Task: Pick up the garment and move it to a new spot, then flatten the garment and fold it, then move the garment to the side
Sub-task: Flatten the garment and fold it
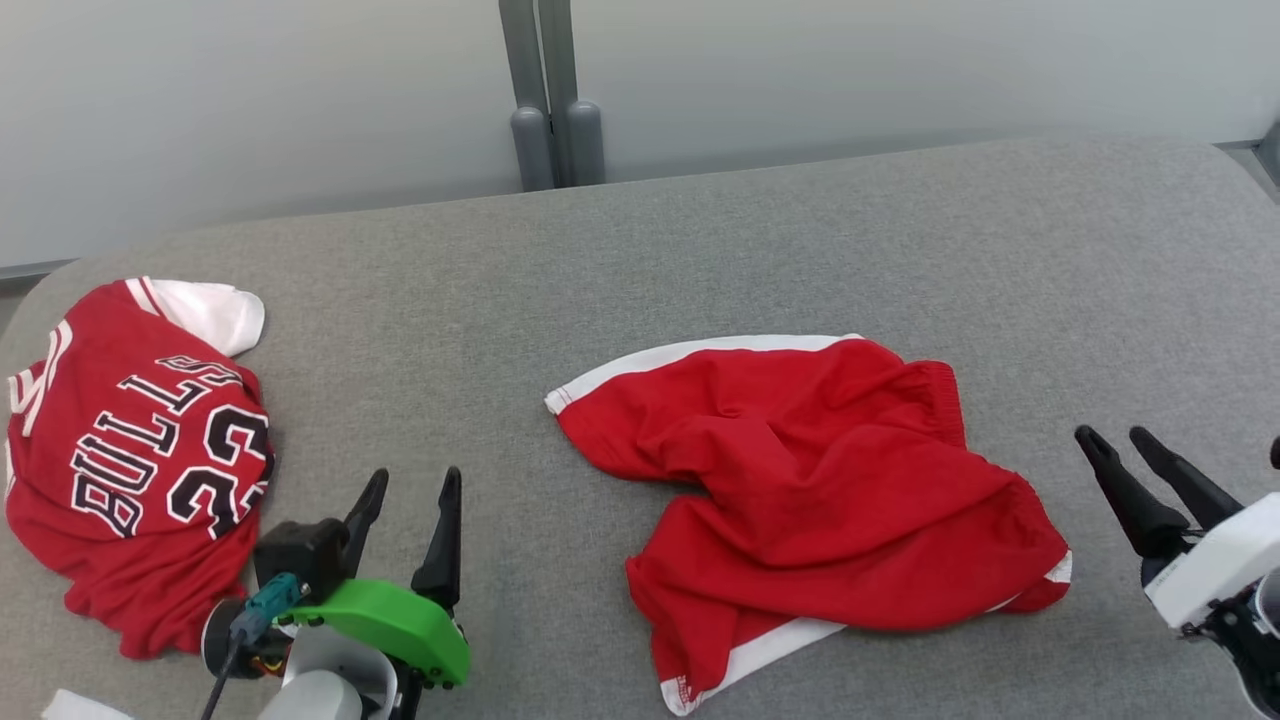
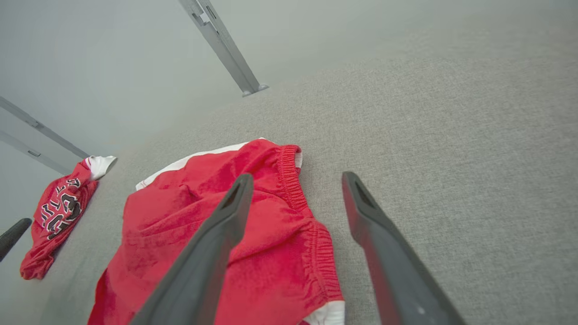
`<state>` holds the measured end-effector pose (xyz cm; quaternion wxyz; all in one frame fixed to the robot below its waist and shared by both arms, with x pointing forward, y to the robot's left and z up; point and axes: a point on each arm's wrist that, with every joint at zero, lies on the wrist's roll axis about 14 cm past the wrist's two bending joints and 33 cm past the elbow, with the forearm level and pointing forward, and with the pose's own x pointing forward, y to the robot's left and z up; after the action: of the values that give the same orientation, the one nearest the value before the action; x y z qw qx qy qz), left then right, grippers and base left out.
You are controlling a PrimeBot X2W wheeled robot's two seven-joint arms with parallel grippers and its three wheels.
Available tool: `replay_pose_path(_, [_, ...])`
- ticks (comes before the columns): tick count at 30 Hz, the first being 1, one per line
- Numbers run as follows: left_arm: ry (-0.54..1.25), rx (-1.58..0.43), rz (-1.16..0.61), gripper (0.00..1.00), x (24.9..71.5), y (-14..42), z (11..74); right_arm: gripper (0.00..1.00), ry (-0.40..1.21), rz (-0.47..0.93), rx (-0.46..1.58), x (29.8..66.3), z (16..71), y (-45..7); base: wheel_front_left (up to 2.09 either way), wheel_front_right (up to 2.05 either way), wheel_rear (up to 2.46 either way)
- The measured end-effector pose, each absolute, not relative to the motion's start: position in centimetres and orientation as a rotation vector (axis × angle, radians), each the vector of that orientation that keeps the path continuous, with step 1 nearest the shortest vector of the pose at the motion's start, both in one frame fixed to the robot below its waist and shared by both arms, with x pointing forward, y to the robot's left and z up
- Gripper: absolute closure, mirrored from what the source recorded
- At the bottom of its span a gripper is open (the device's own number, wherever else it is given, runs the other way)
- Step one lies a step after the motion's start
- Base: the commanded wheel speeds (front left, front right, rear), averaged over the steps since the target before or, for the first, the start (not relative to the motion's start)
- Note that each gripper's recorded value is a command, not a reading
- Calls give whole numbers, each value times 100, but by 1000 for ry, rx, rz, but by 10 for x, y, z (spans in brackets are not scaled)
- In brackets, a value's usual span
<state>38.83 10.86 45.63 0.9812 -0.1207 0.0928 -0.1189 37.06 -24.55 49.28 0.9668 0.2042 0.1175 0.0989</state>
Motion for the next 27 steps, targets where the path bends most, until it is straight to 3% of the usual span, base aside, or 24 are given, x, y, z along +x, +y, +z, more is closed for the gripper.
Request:
replay_pose_path(7, [155, -211, -340, 0, 412, 80, 474, 0, 77, 184, 408, 381, 509, -228, 0, 0, 0])
replay_pose_path(14, [291, -171, -452, 0, 430, 43, 455, 0, -31, 124, 372, 393, 520, -229, 0, 0, 0])
replay_pose_path(27, [576, -127, -500, 0, 459, 24, 393, 0, -5, 25, 376, 388, 499, -242, 0, 0, 0])
